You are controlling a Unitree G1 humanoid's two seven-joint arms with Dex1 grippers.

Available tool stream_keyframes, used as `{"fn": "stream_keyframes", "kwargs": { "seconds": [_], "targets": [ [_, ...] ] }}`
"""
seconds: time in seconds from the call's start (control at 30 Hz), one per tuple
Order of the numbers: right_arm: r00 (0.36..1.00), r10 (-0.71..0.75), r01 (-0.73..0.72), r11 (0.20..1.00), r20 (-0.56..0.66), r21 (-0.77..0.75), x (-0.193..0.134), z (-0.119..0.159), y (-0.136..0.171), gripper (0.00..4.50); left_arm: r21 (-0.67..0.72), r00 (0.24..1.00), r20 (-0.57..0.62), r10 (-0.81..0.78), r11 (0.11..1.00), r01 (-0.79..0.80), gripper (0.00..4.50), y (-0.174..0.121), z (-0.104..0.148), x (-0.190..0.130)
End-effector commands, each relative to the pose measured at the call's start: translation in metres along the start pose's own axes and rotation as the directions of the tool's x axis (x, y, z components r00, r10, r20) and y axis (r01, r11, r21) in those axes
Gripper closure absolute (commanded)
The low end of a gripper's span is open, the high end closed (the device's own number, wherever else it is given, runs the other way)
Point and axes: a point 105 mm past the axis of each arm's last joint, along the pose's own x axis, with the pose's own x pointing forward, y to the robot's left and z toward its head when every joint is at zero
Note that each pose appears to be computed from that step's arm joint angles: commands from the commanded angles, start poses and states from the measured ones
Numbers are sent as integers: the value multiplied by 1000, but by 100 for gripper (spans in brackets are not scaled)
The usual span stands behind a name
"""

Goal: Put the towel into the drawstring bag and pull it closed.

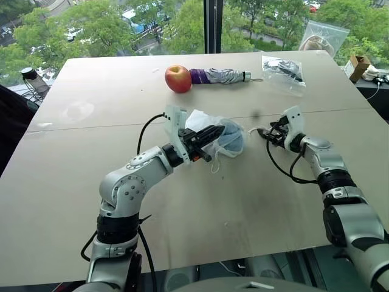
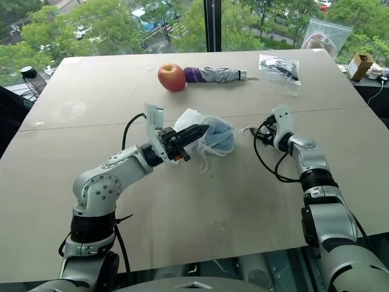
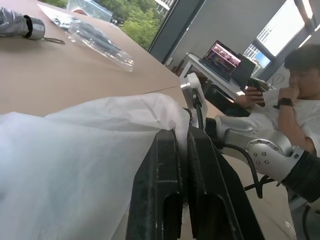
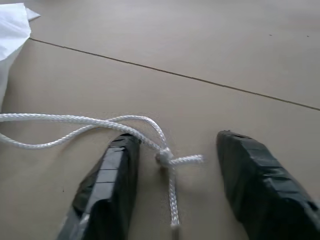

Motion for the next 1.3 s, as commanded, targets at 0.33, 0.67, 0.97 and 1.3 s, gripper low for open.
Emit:
{"fn": "stream_keyframes", "kwargs": {
  "seconds": [0.33, 0.67, 0.97, 1.3],
  "targets": [
    [999, 32, -31, 998, 12, -63, -4, -5, 9, 445, 36, 999, 42, -15, 999, 13, 450, -7, 9, 0],
    [992, 122, -124, 985, -25, -121, -6, -11, 27, 163, 36, 999, 43, -13, 999, 12, 450, -6, 8, 0],
    [994, 110, -110, 988, -10, -104, 8, -6, 29, 163, 41, 999, 39, -9, 999, 8, 450, -5, 8, -1],
    [997, 72, -70, 995, 22, -68, 10, -7, 21, 442, 46, 999, 31, -16, 999, 14, 450, -6, 9, -1]
  ]
}}
